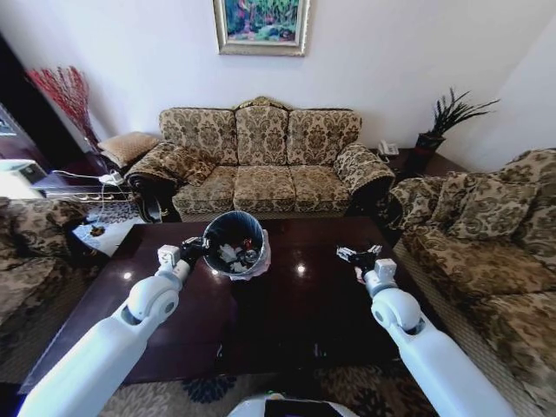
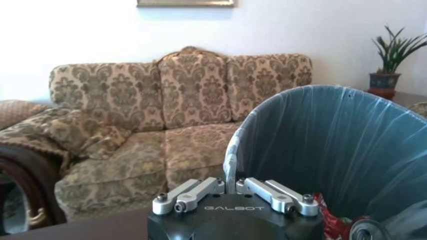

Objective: Move to the front of the table and place the trash on the table into the trash bin.

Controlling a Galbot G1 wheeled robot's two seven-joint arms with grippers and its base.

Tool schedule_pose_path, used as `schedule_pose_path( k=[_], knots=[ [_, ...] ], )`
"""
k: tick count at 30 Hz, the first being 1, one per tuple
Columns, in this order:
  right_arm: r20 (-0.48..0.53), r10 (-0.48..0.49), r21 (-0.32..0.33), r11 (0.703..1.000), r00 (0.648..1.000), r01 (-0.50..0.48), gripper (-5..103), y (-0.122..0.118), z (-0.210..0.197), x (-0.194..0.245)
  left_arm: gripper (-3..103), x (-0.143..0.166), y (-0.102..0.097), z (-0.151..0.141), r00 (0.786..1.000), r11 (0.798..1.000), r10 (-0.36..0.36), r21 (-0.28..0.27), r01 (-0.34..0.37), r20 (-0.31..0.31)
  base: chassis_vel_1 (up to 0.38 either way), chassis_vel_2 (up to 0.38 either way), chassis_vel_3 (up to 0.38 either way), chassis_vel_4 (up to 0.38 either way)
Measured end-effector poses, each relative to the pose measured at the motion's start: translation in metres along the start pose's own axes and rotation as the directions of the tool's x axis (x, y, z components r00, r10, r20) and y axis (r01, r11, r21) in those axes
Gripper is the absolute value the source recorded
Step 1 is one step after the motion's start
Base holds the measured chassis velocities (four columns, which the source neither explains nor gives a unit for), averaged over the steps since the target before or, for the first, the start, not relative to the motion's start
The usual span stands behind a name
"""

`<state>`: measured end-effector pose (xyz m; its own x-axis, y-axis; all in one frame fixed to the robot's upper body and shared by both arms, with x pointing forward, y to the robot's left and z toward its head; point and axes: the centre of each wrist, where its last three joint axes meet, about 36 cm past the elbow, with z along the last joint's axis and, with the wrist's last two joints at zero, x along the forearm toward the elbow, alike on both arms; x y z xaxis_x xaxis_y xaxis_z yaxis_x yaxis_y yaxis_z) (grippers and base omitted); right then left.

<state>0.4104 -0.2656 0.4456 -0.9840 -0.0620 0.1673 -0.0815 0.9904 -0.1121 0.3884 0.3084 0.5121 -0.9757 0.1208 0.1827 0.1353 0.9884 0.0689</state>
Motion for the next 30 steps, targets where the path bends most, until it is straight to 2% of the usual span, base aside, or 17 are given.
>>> schedule_pose_path(
  k=[10, 13, 14, 17, 18, 21, 22, 25, 30],
  knots=[
    [0.001, 0.000, 0.000, 1.000, 1.000, 0.000, 100, 0.003, 0.013, 0.002, 2, 0.006, -0.003, 0.000, 1.000, 1.000, -0.001, 0.001, 0.001, 0.011, -0.266, -0.284, 0.291, 0.321],
    [-0.047, -0.010, 0.002, 1.000, 0.999, 0.010, 100, 0.001, 0.058, -0.008, 2, 0.009, -0.008, 0.000, 1.000, 1.000, 0.007, 0.009, -0.007, 0.017, -0.210, -0.192, 0.206, 0.216],
    [-0.047, -0.010, 0.002, 1.000, 0.999, 0.010, 100, 0.001, 0.058, -0.008, 2, 0.009, -0.008, 0.000, 1.000, 1.000, 0.007, 0.009, -0.007, 0.017, -0.171, -0.128, 0.134, 0.137],
    [-0.111, -0.041, -0.030, 0.999, 0.993, 0.038, 100, 0.000, 0.096, -0.017, 2, 0.012, -0.010, 0.001, 1.000, 1.000, 0.010, 0.011, -0.010, 0.016, -0.070, -0.083, 0.054, 0.016],
    [-0.111, -0.041, -0.030, 0.999, 0.993, 0.038, 100, 0.000, 0.096, -0.017, 2, 0.012, -0.010, 0.001, 1.000, 1.000, 0.010, 0.011, -0.010, 0.016, -0.022, -0.061, 0.014, -0.007],
    [-0.172, -0.099, -0.113, 0.990, 0.980, 0.080, 100, 0.001, 0.134, -0.032, 2, 0.014, -0.007, 0.001, 1.000, 1.000, 0.000, 0.008, 0.000, 0.012, 0.017, 0.009, -0.005, -0.003],
    [-0.172, -0.099, -0.113, 0.990, 0.980, 0.080, 100, 0.001, 0.134, -0.032, 2, 0.014, -0.007, 0.001, 1.000, 1.000, 0.000, 0.008, 0.000, 0.012, 0.051, 0.028, -0.014, -0.008],
    [-0.196, -0.121, -0.170, 0.981, 0.973, 0.088, 100, 0.007, 0.159, -0.048, 2, 0.015, -0.006, 0.003, 1.000, 1.000, -0.005, 0.005, 0.005, 0.007, 0.061, 0.093, -0.017, -0.010],
    [-0.225, -0.103, -0.186, 0.981, 0.969, 0.061, 100, 0.010, 0.181, -0.062, 2, 0.015, -0.006, 0.004, 1.000, 1.000, -0.004, 0.005, 0.004, 0.003, 0.008, 0.017, -0.004, -0.001]
  ],
)
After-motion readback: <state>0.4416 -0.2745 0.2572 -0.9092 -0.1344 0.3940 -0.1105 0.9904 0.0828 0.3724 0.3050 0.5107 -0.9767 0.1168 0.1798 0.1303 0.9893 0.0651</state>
